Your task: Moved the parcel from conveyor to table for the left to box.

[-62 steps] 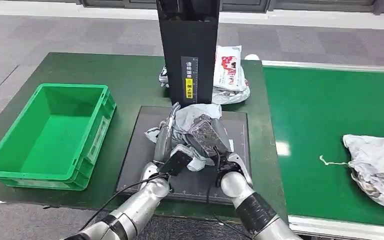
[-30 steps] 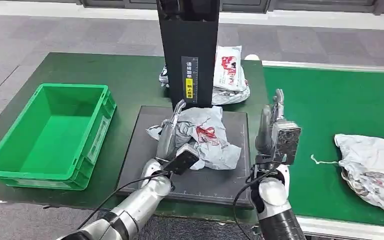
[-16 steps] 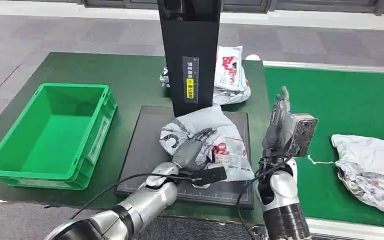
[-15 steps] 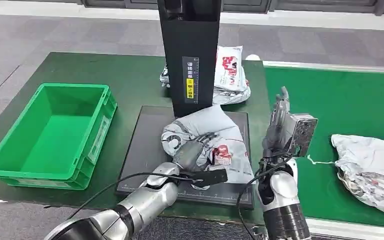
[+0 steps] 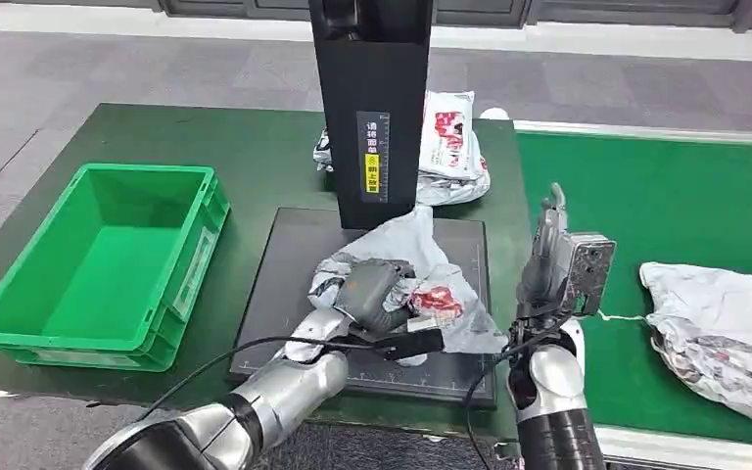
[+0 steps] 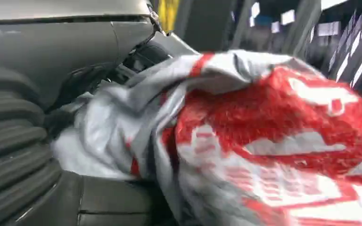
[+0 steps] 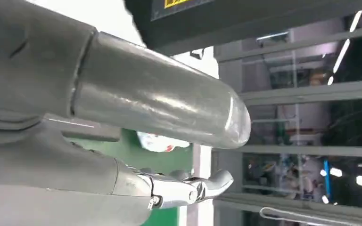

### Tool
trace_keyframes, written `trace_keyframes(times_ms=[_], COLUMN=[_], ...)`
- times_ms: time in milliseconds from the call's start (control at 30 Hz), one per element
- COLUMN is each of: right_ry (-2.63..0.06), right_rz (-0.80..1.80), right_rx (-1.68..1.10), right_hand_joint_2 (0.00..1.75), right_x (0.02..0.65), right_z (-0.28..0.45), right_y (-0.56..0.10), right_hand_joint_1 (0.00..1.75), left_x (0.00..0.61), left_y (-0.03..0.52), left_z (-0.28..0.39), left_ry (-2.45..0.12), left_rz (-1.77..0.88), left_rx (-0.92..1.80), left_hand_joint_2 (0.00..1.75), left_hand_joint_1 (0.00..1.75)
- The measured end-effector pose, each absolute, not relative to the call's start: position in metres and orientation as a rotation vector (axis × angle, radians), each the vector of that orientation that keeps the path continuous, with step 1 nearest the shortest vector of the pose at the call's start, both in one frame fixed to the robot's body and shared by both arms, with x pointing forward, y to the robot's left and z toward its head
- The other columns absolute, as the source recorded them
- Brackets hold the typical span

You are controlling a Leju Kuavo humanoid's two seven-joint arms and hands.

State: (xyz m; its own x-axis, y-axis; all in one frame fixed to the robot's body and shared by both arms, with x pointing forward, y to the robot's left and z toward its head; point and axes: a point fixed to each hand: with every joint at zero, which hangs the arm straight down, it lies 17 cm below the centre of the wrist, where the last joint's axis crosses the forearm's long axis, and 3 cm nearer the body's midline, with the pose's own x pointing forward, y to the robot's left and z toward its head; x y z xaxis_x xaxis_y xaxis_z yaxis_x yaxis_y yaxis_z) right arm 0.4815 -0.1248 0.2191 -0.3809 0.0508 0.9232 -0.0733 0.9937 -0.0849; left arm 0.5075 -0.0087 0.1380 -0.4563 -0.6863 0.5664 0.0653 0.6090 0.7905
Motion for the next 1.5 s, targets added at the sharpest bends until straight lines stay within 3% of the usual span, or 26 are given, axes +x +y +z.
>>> trace_keyframes(times_ms=[267,433,733,867,1200,1367,1500], right_ry=[-1.905,-1.884,-1.853,-1.842,-1.788,-1.777,-1.774], right_rz=[0.082,0.071,0.083,0.083,0.034,0.032,0.024], right_rx=[0.020,0.019,0.021,0.021,-0.045,-0.073,-0.080], right_hand_joint_2=[0.00,0.00,0.00,0.00,0.00,0.00,0.00], right_x=[0.490,0.488,0.488,0.486,0.470,0.457,0.449], right_z=[0.195,0.178,0.164,0.159,0.133,0.129,0.127], right_y=[-0.126,-0.126,-0.123,-0.123,-0.144,-0.151,-0.156], right_hand_joint_1=[0.00,0.00,0.00,0.00,0.00,0.00,0.00], left_x=[0.519,0.526,0.518,0.501,0.468,0.442,0.446], left_y=[0.033,0.104,0.151,0.183,0.349,0.472,0.494], left_z=[0.244,0.322,0.356,0.386,0.429,0.411,0.399], left_ry=[-2.139,-2.200,-2.222,-2.166,-1.913,-1.522,-1.403], left_rz=[-0.756,-0.583,-0.459,-0.499,-0.332,0.005,0.024], left_rx=[0.775,1.070,1.200,1.515,1.981,2.050,2.069], left_hand_joint_2=[1.75,1.75,1.75,1.75,1.75,1.75,1.75], left_hand_joint_1=[1.75,1.75,1.75,1.75,1.75,1.75,1.75])
